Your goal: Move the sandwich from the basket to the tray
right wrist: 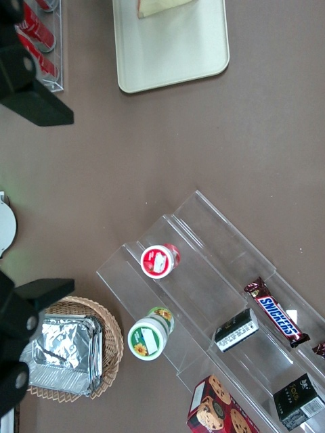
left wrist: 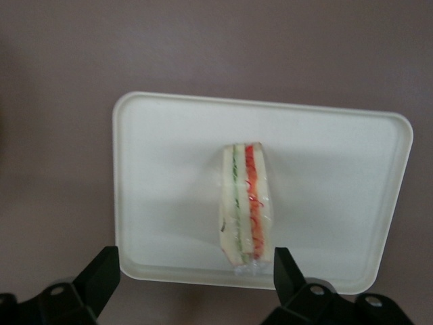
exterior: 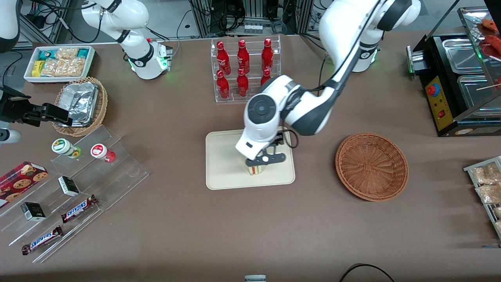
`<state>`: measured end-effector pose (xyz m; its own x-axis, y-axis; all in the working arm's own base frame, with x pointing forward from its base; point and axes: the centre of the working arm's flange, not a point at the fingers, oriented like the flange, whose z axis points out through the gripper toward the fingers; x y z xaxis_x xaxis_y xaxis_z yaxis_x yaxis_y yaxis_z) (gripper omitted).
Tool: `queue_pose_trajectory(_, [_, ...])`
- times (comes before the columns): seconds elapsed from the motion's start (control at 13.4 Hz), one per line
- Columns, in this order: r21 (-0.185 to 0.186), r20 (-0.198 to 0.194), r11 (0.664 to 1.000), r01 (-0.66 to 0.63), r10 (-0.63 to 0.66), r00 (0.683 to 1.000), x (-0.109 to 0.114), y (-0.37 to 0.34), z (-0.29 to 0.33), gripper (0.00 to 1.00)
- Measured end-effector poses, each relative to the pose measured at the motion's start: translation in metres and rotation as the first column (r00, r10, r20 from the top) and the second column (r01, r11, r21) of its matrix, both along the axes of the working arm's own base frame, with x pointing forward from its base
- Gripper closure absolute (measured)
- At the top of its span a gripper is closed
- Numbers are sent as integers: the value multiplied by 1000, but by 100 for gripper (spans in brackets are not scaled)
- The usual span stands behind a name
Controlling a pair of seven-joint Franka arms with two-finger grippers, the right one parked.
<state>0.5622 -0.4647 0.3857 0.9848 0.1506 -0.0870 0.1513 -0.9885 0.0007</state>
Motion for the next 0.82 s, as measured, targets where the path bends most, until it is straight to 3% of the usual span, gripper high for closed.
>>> queue_pose_trajectory(0.3, [-4, 11, 1000, 5, -5, 1000, 27, 60, 32, 0])
queue_pose_trajectory(0.82, [12, -35, 995, 102, -102, 994, 52, 187, 67, 0])
